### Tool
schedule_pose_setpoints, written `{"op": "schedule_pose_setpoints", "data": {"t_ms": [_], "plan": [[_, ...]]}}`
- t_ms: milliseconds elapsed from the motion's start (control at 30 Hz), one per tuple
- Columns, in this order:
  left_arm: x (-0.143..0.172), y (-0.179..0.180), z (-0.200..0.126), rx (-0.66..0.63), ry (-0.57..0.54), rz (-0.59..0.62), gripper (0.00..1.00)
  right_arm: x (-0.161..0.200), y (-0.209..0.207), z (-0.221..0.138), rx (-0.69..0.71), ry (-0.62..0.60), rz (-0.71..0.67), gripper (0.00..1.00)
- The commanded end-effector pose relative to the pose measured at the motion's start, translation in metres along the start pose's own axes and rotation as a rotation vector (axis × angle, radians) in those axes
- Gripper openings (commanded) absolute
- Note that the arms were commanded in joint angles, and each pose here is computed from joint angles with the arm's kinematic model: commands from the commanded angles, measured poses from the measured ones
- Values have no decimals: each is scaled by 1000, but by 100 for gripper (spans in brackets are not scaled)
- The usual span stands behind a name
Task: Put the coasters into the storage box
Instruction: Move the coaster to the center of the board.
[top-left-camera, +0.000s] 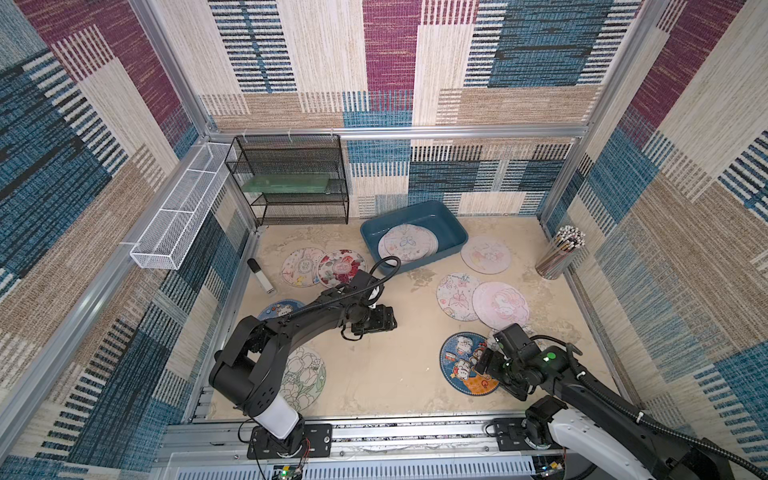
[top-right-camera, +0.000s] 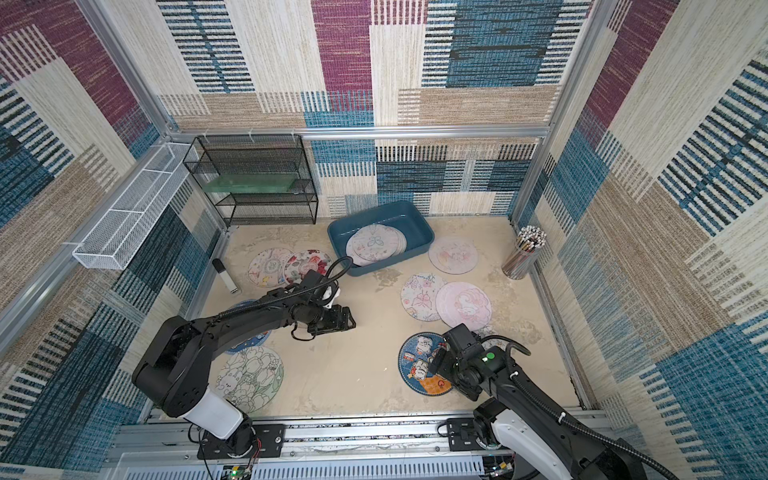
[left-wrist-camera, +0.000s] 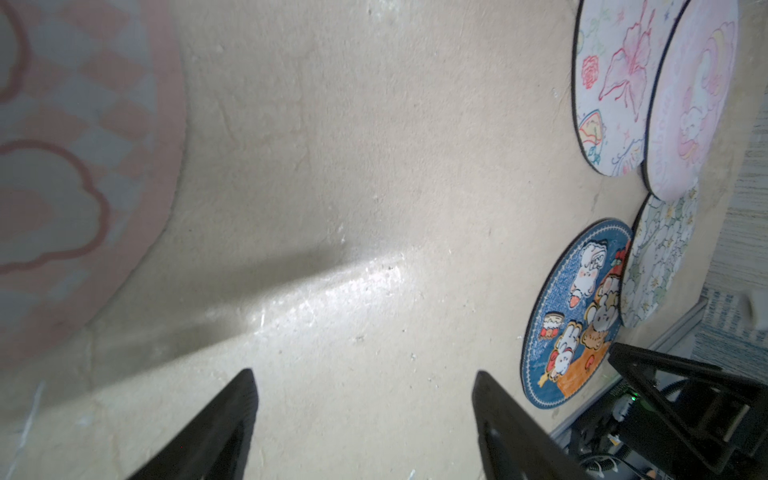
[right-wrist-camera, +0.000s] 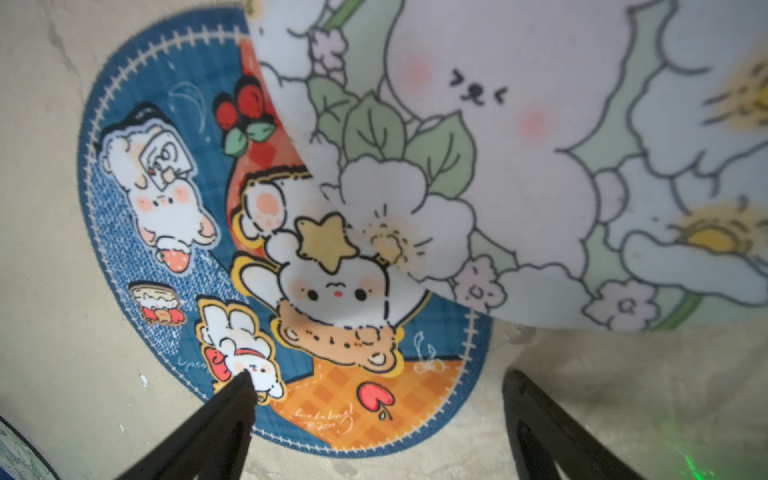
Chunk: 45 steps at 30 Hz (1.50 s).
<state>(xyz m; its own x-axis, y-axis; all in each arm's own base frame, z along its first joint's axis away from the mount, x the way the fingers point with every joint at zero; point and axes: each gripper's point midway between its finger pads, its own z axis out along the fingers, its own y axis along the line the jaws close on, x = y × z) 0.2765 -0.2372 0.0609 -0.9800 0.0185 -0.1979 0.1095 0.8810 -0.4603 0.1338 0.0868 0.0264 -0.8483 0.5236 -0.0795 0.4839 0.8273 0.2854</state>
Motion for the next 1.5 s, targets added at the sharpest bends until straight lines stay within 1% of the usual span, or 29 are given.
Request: {"op": "schedule_pose_setpoints", "data": {"t_ms": [0,133,267,567,733,867,1033,1233,1467], "plan": [[0,1,-1,-5,-5,12,80,-5,4,7,-14,-25,11,95],[-1,1,-2,-5,-9,11,80,-7,13,11,-43,-30,-6,95],[-1,0,-3,-6,-9,13,80,-4,26,19,-83,-4,-44,95],[0,1,-1,-9,-3,14,80,8,68,33,-154,91,-156,95],[-2,0,-1,-9,-5,12,80,26,90,38,-162,165,-232,95],[-3,1,-3,-11,-14,8,80,43,90,38,-114,233,-262,95],[-1,3,-4,-17,-19,-1,80,50,80,29,-85,241,-258,95],[0,5,-4,-21,-23,-7,80,54,83,19,-148,243,-248,96],[-2,2,-2,-18,-19,-10,80,58,104,13,-209,256,-302,96]]}}
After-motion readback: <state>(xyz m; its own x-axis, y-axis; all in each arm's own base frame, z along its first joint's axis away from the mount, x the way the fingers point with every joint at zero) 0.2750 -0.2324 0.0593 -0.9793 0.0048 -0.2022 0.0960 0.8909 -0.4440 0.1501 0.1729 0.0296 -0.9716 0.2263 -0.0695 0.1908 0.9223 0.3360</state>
